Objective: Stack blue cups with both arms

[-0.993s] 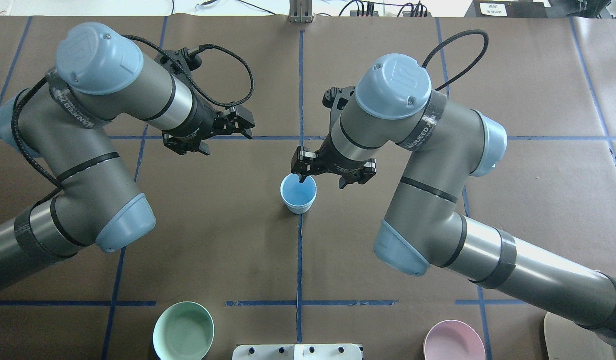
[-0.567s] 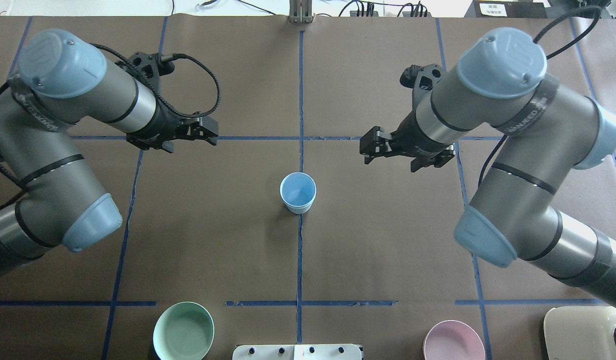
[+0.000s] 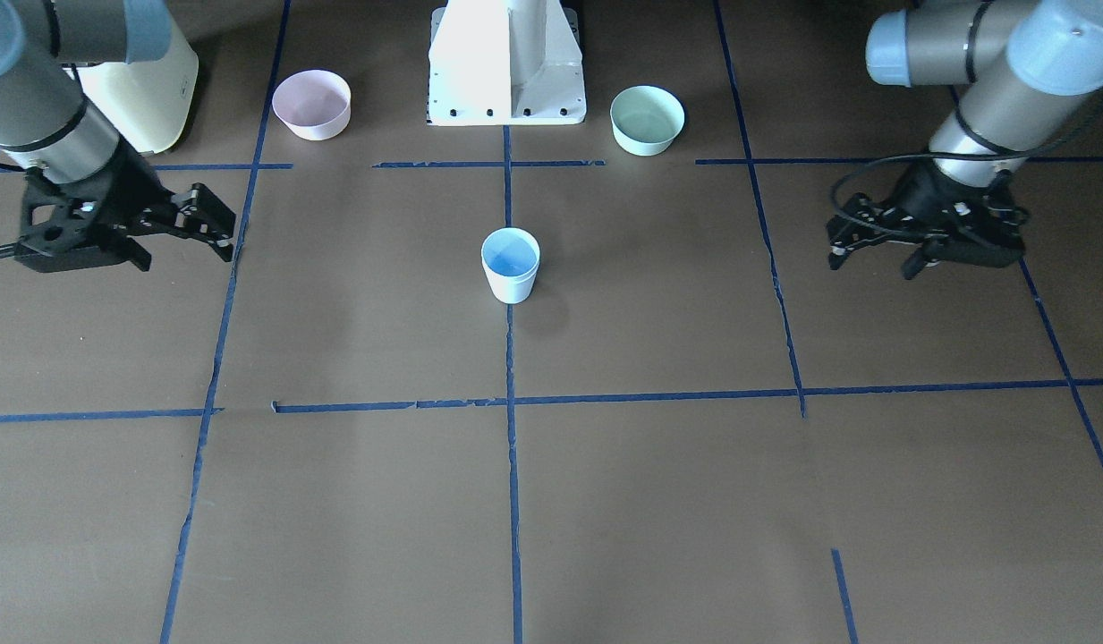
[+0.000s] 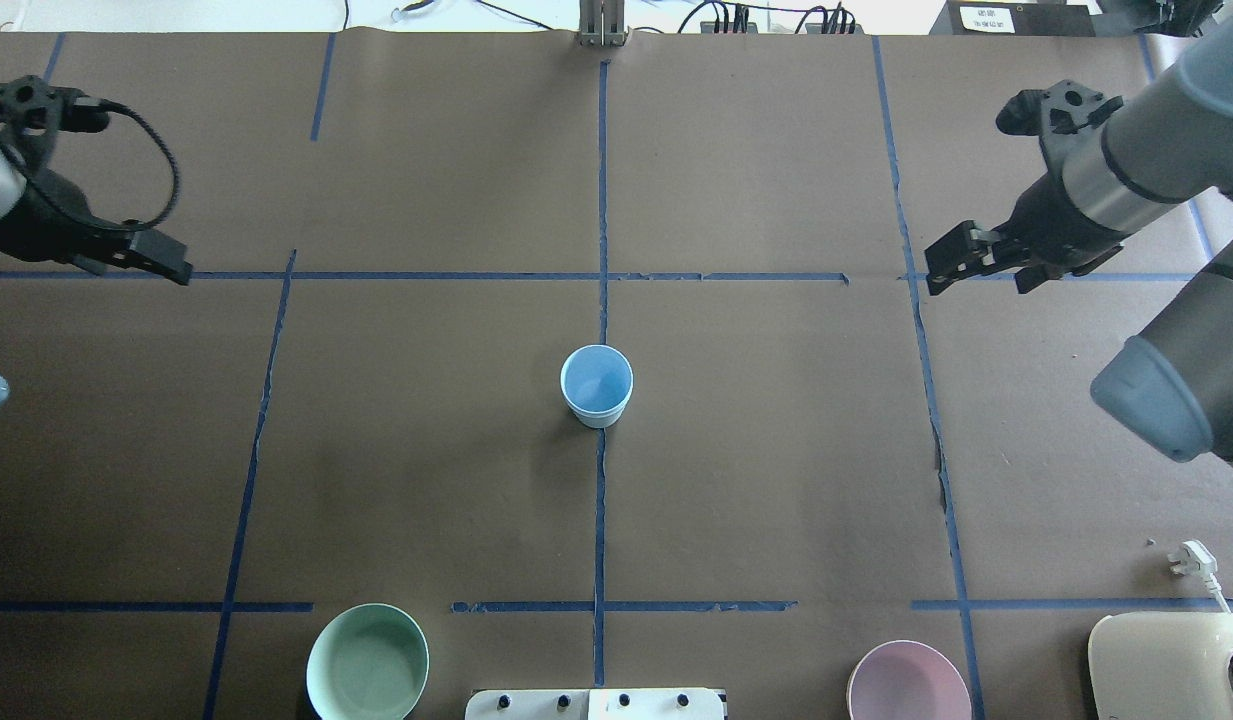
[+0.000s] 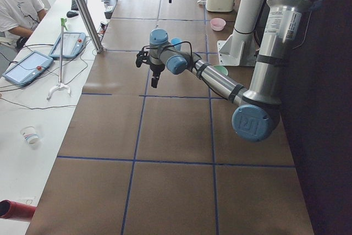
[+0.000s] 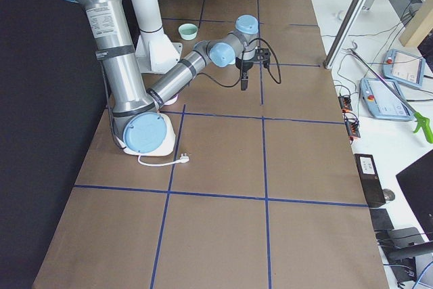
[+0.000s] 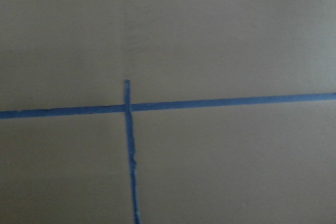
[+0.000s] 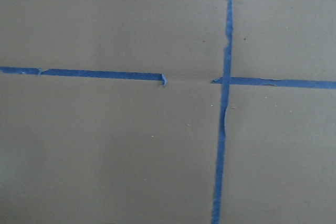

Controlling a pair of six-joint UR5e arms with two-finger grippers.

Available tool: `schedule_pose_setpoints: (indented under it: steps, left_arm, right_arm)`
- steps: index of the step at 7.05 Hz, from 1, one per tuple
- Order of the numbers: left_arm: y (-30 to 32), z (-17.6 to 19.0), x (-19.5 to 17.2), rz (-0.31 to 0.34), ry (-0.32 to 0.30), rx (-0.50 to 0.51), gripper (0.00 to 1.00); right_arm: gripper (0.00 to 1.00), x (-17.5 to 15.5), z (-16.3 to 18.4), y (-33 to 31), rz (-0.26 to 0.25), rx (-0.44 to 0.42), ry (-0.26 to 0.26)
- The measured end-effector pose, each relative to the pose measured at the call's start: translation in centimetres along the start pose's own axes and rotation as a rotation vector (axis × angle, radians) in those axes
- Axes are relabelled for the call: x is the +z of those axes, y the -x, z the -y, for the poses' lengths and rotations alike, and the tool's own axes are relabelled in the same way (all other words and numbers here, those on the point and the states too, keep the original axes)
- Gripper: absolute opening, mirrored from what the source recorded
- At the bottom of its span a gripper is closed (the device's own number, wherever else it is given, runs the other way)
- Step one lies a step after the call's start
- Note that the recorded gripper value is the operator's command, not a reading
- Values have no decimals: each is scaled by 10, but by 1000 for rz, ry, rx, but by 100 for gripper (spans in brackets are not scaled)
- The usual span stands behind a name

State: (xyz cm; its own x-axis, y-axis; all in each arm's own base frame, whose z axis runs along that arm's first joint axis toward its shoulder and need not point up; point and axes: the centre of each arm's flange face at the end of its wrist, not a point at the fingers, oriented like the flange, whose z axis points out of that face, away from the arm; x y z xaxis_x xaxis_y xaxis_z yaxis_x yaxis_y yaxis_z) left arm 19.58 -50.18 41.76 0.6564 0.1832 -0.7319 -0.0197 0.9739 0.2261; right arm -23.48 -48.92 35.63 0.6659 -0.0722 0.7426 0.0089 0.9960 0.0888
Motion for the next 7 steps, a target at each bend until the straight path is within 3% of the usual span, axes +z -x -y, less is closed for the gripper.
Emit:
schedule_pose_setpoints:
  steps: [3, 4, 5, 7]
  left_arm:
    - [191, -8, -19, 96, 30, 179, 100]
    - [244, -12, -24, 109, 42, 208, 100]
    - [283, -18, -27, 114, 53, 212, 100]
    - [307, -27, -24, 35, 88, 154, 100]
  right_arm:
    - [100, -6, 8, -142, -71, -94, 26]
    - [100, -7, 7, -190, -68, -115, 46]
    - [100, -6, 4, -237, -66, -133, 64]
    - [100, -2, 0, -315, -76, -154, 89]
